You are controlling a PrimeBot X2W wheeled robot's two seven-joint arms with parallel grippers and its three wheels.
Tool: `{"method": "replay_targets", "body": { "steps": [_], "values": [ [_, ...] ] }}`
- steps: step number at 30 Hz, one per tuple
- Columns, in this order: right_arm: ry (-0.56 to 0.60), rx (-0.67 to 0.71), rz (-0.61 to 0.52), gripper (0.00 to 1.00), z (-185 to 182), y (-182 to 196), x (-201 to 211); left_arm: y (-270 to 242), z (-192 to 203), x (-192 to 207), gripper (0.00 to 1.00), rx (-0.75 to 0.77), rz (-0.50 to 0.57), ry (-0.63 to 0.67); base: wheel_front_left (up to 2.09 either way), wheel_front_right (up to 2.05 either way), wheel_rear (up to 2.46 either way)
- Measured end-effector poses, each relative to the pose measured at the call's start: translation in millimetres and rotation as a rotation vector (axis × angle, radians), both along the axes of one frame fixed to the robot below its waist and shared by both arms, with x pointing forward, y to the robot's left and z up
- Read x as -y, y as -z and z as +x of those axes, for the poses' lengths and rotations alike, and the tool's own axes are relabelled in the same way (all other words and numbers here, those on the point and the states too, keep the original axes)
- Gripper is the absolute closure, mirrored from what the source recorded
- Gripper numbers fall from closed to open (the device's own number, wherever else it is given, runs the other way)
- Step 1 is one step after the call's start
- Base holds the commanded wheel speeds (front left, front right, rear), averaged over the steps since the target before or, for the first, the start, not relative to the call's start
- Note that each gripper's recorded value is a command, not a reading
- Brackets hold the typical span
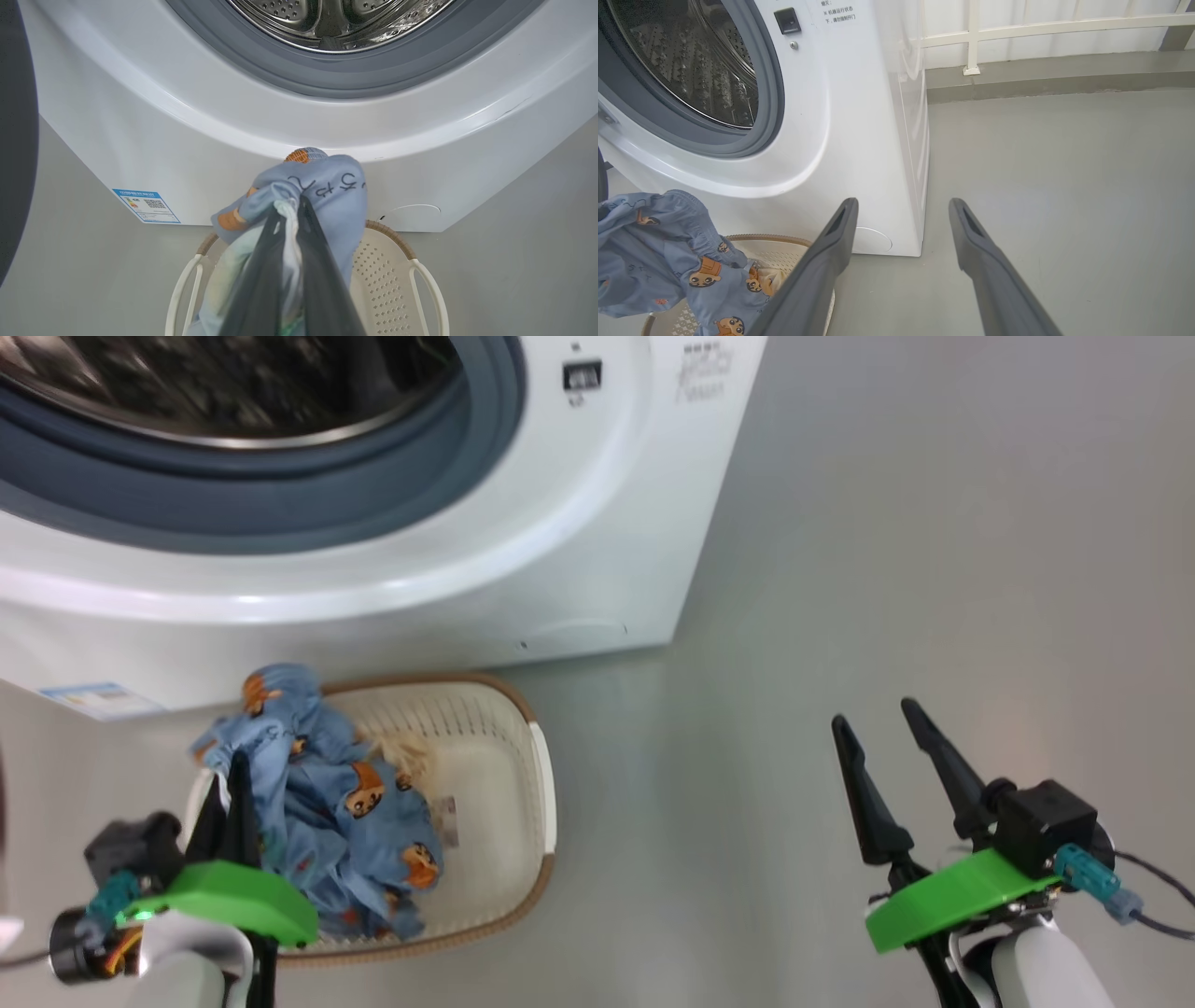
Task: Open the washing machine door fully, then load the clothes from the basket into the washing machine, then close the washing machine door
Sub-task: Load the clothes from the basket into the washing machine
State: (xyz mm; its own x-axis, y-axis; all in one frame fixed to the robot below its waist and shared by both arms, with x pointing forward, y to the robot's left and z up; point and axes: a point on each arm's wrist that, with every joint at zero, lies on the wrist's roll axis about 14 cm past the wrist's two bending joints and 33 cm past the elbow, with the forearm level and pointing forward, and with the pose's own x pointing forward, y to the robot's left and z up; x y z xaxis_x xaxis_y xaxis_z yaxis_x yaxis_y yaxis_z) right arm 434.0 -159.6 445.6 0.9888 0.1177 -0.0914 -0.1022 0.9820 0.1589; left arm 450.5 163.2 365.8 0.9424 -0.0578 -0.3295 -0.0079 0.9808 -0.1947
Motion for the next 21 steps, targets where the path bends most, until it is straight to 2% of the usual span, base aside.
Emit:
{"method": "replay_targets", "body": {
  "steps": [15, 21],
  "values": [
    [-0.058, 0.105, 0.013, 0.00, -29.7, -52.6, -20.3, -99.7, -51.2, -16.3, 1.00, 0.281, 0.071, -0.031, 0.00, 0.00, 0.00],
    [-0.061, 0.133, 0.012, 0.00, -39.8, -65.6, -21.0, -114.9, -68.3, -21.5, 1.00, 0.314, 0.086, -0.056, 0.00, 0.00, 0.00]
  ]
}}
